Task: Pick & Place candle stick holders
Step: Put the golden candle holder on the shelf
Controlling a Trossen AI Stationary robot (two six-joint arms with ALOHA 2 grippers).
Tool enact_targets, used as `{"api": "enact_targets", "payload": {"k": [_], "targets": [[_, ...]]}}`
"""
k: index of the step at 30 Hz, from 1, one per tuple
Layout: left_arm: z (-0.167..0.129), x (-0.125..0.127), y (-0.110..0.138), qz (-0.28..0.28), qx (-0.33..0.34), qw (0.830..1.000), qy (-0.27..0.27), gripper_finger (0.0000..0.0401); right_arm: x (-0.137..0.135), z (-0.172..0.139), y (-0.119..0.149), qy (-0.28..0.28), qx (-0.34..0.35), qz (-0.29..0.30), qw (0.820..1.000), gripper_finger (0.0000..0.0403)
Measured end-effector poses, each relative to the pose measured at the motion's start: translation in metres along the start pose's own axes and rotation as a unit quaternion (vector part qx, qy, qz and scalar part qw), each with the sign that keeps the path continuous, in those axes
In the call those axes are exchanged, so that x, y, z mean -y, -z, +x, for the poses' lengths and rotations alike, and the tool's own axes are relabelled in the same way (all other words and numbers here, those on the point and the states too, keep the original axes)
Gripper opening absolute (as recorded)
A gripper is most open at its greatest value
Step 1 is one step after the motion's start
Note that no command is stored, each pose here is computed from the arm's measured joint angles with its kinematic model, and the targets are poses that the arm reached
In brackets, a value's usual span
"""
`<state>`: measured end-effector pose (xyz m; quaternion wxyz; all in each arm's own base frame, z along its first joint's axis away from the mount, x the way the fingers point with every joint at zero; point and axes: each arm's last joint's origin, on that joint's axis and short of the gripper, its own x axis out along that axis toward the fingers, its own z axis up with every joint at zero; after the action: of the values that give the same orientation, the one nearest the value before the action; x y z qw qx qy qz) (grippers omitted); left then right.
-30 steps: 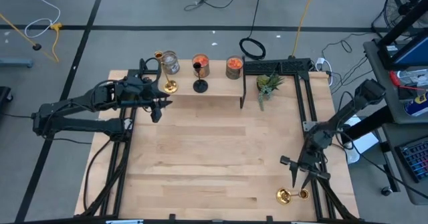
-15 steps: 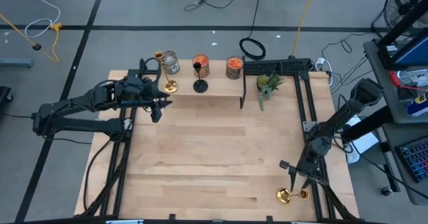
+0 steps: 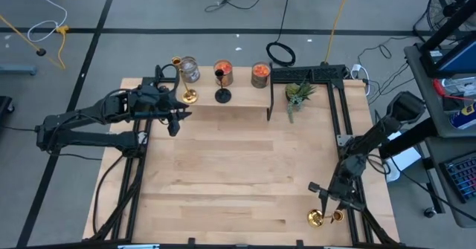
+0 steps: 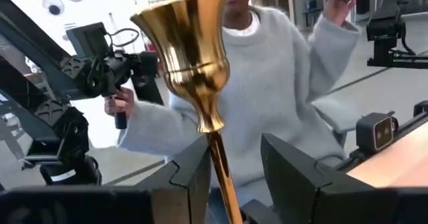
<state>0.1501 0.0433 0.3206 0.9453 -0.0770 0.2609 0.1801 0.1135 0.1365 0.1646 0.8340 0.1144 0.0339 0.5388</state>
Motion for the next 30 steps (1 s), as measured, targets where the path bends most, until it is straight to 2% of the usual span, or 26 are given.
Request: {"api": "enact_targets", "payload": {"k": [5, 11, 26, 30], "targets": [[-0.0001, 0.0, 0.0, 0.0, 0.0, 1.0, 0.0, 0.015, 0.0012, 0.0006, 0.0018, 0.007, -0.004, -0.006, 1.0, 0.0125], [0.0, 0.0, 0.0, 0.0, 0.0, 1.0, 0.0, 0.015, 0.0042, 0.0005, -0.0011, 0.064, 0.016, -0.068, 0.996, 0.0125], [0.0, 0.0, 0.0, 0.0, 0.0, 1.0, 0.0, 0.015, 0.0032, 0.0005, -0.0052, 0.062, 0.034, -0.108, 0.992, 0.0125], [-0.0001, 0.0, 0.0, 0.0, 0.0, 1.0, 0.0, 0.015, 0.0031, 0.0005, -0.0052, 0.063, 0.031, -0.157, 0.985, 0.0125]]}}
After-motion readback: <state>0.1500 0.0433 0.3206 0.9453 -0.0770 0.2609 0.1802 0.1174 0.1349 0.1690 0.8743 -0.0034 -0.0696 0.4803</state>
